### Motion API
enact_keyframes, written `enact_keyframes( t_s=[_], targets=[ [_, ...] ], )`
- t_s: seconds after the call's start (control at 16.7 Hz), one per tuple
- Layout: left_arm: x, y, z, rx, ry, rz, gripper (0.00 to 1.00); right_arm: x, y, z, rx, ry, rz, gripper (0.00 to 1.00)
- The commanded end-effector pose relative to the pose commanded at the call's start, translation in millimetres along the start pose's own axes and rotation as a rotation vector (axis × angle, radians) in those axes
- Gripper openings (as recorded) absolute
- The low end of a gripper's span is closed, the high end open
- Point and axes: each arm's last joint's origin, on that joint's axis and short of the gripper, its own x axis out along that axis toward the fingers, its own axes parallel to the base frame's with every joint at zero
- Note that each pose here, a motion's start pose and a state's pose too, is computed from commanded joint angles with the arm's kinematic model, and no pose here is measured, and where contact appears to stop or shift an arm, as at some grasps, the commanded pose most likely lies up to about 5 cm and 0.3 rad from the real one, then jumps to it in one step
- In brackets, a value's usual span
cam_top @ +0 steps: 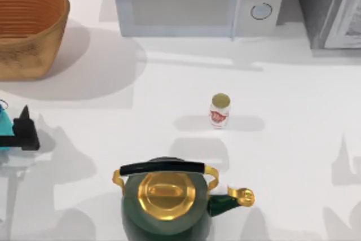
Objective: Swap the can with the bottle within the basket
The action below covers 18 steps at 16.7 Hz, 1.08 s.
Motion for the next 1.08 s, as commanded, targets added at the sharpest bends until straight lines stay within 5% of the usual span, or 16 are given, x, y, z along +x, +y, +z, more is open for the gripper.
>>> enact_keyframes(
  t_s=[0.24, 1.02, 1.08],
  targets=[
    [0.7, -0.1, -0.1, 0.0, 0.0, 0.0, 1.0, 0.0, 0.0, 0.0, 0.0, 0.0, 0.0, 1.0],
    [0.7, -0.1, -0.1, 0.0, 0.0, 0.0, 0.02, 0.0, 0.0, 0.0, 0.0, 0.0, 0.0, 1.0],
    [0.7, -0.1, -0.1, 0.0, 0.0, 0.0, 0.0, 0.0, 0.0, 0.0, 0.0, 0.0, 0.0, 1.0]
  ],
)
